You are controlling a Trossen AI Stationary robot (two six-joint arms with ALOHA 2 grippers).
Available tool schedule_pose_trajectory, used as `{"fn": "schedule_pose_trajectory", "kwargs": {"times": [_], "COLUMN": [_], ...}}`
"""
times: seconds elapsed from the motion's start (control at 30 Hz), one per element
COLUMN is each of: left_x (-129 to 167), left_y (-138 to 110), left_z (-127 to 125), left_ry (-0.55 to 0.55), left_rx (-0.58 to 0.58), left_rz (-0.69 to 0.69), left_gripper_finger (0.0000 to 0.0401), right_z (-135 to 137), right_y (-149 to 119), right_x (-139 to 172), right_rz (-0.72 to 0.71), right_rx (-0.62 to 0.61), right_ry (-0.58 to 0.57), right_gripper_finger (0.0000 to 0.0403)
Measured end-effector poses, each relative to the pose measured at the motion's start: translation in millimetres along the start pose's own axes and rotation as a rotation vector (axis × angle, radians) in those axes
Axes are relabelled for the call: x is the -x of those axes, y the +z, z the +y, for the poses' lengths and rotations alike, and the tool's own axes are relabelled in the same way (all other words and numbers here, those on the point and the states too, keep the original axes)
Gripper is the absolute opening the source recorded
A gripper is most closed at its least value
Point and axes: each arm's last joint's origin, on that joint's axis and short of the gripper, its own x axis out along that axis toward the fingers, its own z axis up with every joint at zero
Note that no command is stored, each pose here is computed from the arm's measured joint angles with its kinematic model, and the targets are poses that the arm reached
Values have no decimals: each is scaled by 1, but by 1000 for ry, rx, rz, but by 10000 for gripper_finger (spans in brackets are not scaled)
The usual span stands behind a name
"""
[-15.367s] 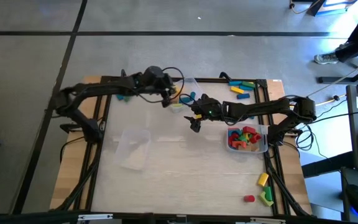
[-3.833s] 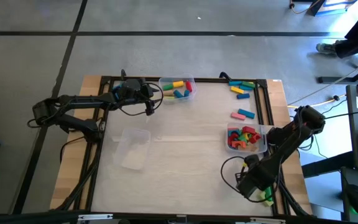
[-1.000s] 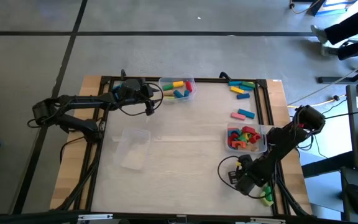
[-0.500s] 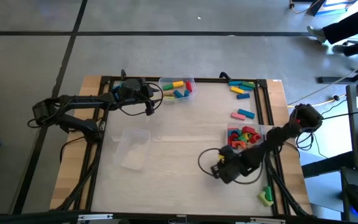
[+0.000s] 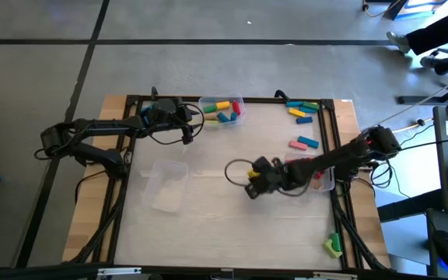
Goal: Sort blocks by size
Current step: Put the yellow cylindrical block into the top transparent bin
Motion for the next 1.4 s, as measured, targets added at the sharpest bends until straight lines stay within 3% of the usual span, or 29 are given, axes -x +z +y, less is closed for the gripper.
{"fn": "schedule_pose_trajectory", "kwargs": {"times": [0.5,0.93,1.1,1.4], "left_x": [0,0,0,0], "left_y": [0,0,0,0], "left_z": [0,0,0,0], "left_ry": [0,0,0,0], "left_rx": [0,0,0,0], "left_rz": [0,-1,0,0], "left_gripper_finger": [218,218,218,218], "right_z": [-52,-110,-136,-171], "right_y": [91,162,177,179], "right_x": [-29,-42,-65,-104], "right_rz": [-244,-531,-562,-548], "right_rx": [159,108,72,22], "right_ry": [-62,-111,-54,-124], "right_gripper_finger": [149,149,149,150]}}
